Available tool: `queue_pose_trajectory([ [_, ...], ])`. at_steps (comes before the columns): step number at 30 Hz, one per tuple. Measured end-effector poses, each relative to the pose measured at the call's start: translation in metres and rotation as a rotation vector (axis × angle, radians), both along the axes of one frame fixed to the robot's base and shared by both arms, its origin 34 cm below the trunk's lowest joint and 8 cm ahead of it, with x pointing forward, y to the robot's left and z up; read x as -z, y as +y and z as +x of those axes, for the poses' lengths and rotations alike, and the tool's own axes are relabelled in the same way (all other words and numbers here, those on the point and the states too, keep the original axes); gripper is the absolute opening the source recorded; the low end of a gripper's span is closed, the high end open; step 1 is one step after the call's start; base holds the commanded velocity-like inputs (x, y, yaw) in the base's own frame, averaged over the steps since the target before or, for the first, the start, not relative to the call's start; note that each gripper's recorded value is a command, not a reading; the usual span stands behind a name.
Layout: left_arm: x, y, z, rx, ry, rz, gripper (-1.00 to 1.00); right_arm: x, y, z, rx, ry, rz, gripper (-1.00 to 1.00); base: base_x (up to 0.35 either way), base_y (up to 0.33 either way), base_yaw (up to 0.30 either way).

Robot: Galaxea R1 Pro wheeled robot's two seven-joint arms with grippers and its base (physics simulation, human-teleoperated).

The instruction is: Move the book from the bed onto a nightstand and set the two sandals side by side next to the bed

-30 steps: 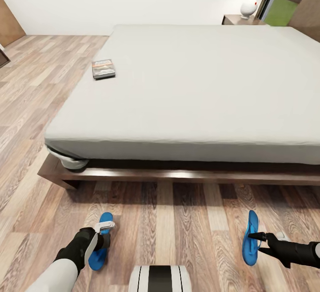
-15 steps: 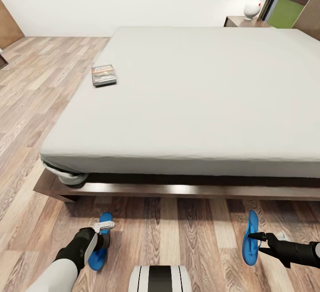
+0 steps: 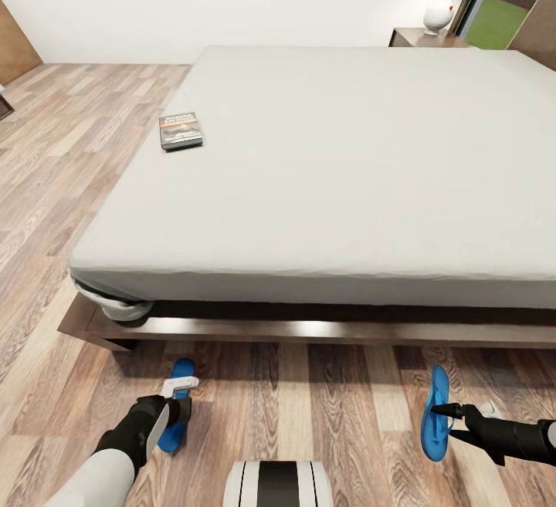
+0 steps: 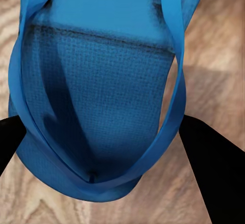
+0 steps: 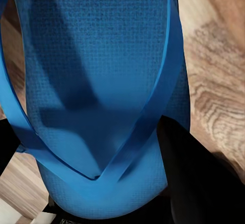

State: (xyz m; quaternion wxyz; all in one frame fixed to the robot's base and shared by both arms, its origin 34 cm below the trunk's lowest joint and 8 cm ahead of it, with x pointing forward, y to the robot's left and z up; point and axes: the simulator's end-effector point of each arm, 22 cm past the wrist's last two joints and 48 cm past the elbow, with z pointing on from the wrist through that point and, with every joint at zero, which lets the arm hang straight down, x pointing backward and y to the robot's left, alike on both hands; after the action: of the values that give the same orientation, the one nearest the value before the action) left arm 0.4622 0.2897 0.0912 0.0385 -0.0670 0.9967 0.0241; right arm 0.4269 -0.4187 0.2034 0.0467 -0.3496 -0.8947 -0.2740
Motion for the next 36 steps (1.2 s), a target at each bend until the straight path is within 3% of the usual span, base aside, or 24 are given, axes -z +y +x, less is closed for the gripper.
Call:
queue_pose_trajectory([
  [7, 0.0, 0.0, 0.0, 0.0, 0.001, 0.001, -1.0, 0.0, 0.0, 0.0, 0.0, 0.0, 0.0, -1.0, 0.0, 0.0, 0.0],
  [25, 0.029, 0.0, -0.032, 0.0, 0.076, 0.001, -1.0, 0.027, 0.0, -0.023, -0.002, 0.075, -0.001, -1.0, 0.0, 0.0, 0.0],
  [36, 0.029, 0.0, -0.031, 0.0, 0.076, 0.001, -1.0, 0.027, 0.0, -0.024, 0.001, 0.076, 0.0, -1.0, 0.0, 0.0, 0.0],
])
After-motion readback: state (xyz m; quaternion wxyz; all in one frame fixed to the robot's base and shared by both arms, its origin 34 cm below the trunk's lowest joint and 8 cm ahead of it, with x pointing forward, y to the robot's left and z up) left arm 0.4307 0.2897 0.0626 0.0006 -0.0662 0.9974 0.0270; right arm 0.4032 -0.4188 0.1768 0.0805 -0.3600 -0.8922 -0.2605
